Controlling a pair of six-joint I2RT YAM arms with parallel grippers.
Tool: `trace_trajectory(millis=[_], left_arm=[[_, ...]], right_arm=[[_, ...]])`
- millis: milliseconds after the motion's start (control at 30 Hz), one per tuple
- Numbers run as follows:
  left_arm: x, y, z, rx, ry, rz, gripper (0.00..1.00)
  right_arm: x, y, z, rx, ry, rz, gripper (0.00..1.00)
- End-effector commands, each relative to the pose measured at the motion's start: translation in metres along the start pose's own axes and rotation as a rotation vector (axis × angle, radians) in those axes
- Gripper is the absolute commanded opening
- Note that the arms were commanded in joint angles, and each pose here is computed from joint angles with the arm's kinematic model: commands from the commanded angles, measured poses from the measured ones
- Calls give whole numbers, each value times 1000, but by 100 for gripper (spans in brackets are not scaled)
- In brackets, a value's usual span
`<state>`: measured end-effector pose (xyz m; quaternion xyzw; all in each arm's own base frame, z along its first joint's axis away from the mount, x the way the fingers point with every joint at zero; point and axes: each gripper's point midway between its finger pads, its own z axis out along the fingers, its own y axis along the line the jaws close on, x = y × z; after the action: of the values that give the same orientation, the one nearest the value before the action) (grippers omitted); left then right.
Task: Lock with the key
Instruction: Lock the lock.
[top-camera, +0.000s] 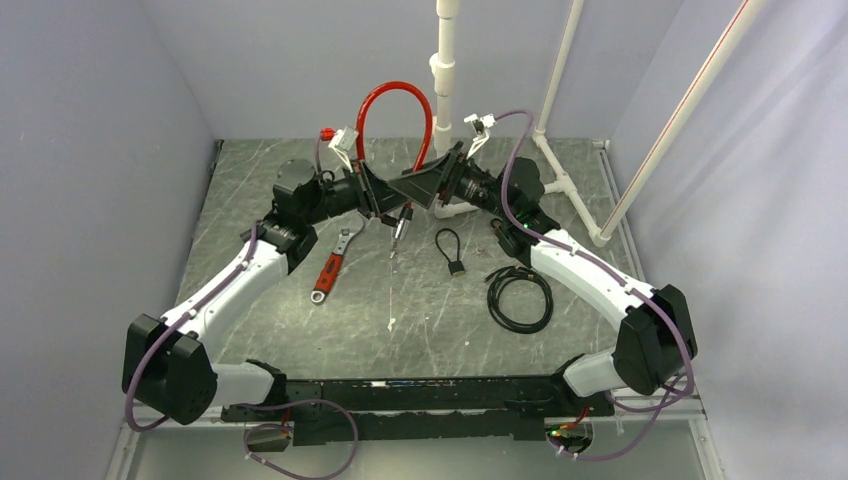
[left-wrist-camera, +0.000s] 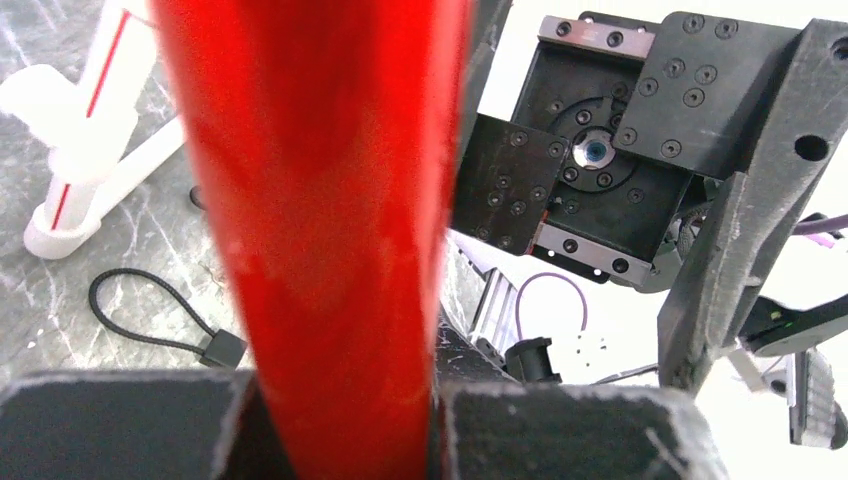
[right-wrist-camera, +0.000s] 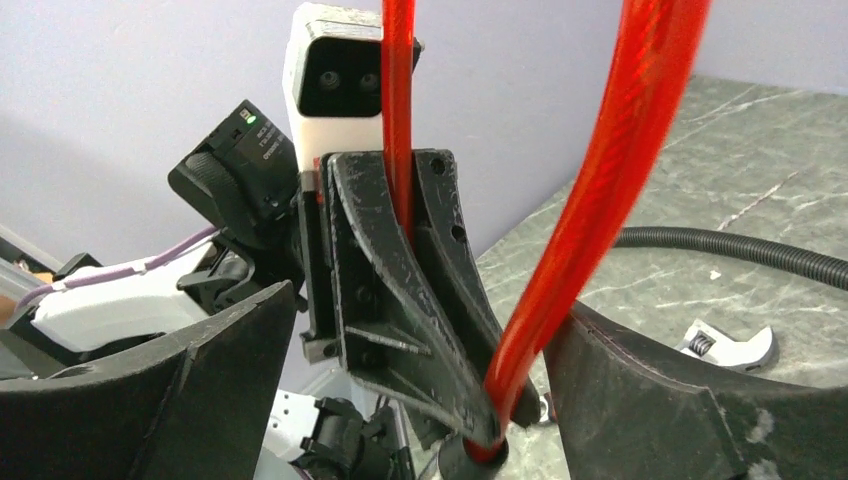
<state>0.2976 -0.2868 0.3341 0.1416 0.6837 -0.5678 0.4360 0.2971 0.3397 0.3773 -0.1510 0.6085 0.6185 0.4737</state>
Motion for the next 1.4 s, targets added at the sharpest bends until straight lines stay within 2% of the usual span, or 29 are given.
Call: trace_trajectory(millis=[0, 167, 300, 567, 667, 867, 967, 1067, 1300, 1367], left_arm=[[-46, -6, -17, -8, -168, -16, 0], [-74, 1, -37, -37, -275, -63, 0], [-96, 7, -55, -52, -367, -110, 0], [-137, 25, -84, -100, -541, -189, 0], [-143, 32, -91, -125, -554, -204, 0], [-146, 29, -89, -113, -536, -220, 0], [-143, 33, -86, -114, -519, -249, 0], [-147, 35, -83, -104, -517, -261, 0], [-143, 41, -78, -91, -498, -274, 0], [-142, 42, -79, -95, -497, -282, 0]], right_arm=[[-31, 29, -11, -74, -41, -86, 91], [-12, 12, -19, -38, 24, -89, 91], [7, 14, -15, -96, 104, -66, 83], [42, 12, 25, -172, 222, 15, 78], [42, 10, 38, -187, 231, 45, 78], [42, 6, 56, -232, 236, 90, 71], [42, 10, 60, -273, 244, 81, 75], [48, 7, 62, -276, 273, 68, 74], [58, -1, 64, -294, 301, 96, 66], [58, 0, 65, -306, 302, 100, 60]])
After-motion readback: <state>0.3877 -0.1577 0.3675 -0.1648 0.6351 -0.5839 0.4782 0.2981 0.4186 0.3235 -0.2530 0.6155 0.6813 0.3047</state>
